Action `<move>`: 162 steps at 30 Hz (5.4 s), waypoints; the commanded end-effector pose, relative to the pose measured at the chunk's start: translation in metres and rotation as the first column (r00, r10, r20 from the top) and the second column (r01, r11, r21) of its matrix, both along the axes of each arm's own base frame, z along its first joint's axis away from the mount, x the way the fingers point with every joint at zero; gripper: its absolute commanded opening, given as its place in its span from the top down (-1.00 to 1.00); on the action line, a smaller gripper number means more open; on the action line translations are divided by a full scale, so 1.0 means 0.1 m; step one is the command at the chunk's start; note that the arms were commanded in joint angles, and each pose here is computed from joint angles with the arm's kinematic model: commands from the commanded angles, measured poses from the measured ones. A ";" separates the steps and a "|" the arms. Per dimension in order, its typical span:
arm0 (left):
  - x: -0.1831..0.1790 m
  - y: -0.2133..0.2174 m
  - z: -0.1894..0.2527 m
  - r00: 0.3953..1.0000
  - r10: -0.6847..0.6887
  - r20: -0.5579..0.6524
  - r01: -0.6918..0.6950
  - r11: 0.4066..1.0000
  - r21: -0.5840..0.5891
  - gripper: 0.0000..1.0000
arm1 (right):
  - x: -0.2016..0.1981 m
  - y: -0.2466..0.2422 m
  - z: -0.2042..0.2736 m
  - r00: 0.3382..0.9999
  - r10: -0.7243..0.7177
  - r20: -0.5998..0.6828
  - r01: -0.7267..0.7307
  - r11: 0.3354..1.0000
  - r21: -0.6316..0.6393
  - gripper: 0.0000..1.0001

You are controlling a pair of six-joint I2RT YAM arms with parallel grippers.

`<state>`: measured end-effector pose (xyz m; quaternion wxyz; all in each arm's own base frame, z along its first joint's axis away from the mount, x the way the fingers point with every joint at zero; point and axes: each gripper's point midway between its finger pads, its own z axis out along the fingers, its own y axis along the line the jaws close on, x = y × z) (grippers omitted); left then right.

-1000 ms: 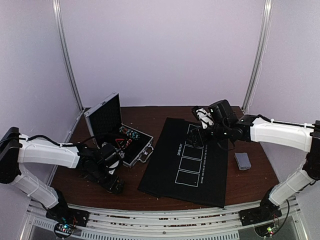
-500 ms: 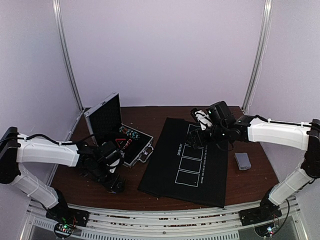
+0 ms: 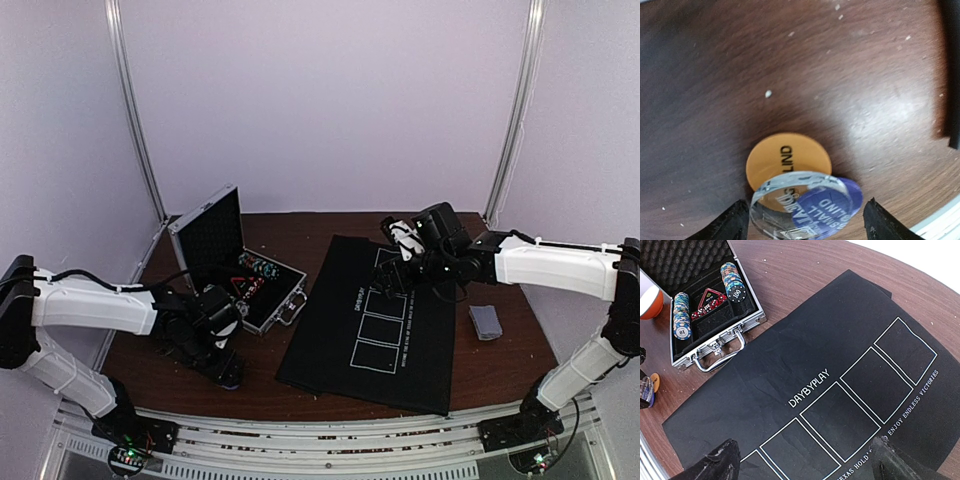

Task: Distribute texas hold em gaming equipment
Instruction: Pick up the dealer button from the center of the board, then pass from the left arm to the right, then place the dealer button in the dealer area, then pick up the small blind button from the center of the board.

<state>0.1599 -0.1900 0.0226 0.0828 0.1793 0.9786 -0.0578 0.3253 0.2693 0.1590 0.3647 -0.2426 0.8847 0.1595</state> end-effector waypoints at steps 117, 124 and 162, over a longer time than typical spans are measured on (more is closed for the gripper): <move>0.33 -0.18 0.27 0.988 -0.108 0.112 0.113 0.992 -0.046 -0.94 | 1.01 1.05 -1.07 0.901 -0.009 -0.434 0.221 0.870 0.440 0.42; 0.22 -0.11 0.10 0.996 -0.079 0.050 0.081 0.996 -0.032 -0.92 | 1.16 0.77 -0.71 0.954 -0.136 -0.268 0.212 0.936 0.282 -0.04; -0.09 -0.04 -0.18 0.997 -0.077 -0.030 0.080 0.993 0.088 -0.37 | 0.77 0.67 -0.47 0.986 -0.096 -0.134 0.109 0.990 0.088 -0.13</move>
